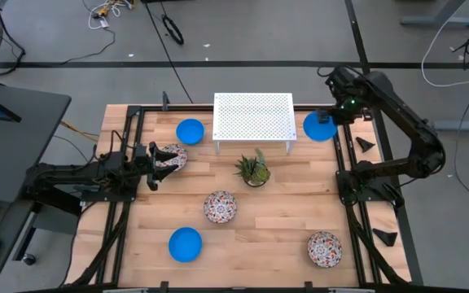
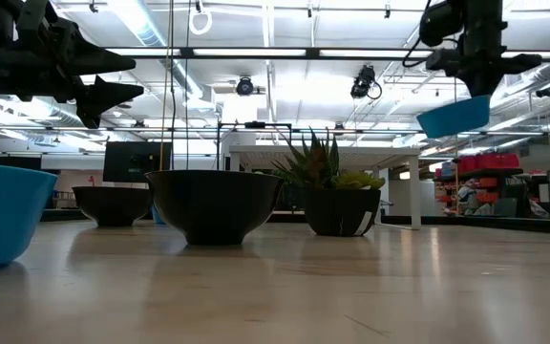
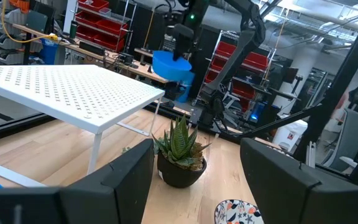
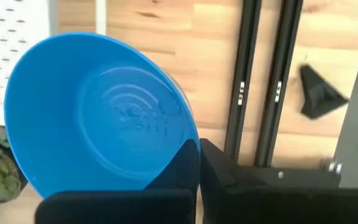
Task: Pick & Place Mini bowls
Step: Put the top right blue bowl on the shelf
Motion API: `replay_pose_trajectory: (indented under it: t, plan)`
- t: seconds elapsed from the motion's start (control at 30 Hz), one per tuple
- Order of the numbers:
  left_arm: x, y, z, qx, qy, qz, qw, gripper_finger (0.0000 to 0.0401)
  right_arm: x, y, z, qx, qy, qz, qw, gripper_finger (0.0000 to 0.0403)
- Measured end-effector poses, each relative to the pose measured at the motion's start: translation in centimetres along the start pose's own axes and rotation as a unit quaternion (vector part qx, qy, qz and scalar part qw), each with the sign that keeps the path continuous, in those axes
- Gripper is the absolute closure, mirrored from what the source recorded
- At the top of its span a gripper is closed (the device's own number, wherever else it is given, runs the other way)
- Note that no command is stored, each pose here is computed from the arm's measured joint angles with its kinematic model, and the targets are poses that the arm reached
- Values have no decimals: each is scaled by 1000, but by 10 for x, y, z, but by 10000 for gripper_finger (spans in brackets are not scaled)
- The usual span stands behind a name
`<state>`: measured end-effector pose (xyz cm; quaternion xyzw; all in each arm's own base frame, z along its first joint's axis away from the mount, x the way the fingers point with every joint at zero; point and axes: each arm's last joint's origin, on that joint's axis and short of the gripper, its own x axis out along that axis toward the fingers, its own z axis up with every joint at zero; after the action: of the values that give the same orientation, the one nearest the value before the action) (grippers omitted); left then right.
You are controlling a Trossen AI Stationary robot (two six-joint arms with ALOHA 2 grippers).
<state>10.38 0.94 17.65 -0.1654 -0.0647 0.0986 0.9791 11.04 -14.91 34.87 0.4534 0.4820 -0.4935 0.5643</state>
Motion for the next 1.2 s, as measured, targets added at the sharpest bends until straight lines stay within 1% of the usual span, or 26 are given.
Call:
replay_pose_trajectory:
  t: [0.27, 0.47, 0.9, 1.2]
  plan:
    - [0, 0, 0, 0, 0, 0, 1000, 156, -4, 1, 0, -63, 0, 15, 998, 399]
    - [0, 0, 0, 0, 0, 0, 1000, 156, -4, 1, 0, -91, -1, 15, 996, 398]
    - [0, 0, 0, 0, 0, 0, 1000, 156, -2, 2, 2, -102, 3, 13, 995, 397]
    - [0, 0, 0, 0, 0, 0, 1000, 156, 11, 10, 13, -73, 34, 6, 997, 397]
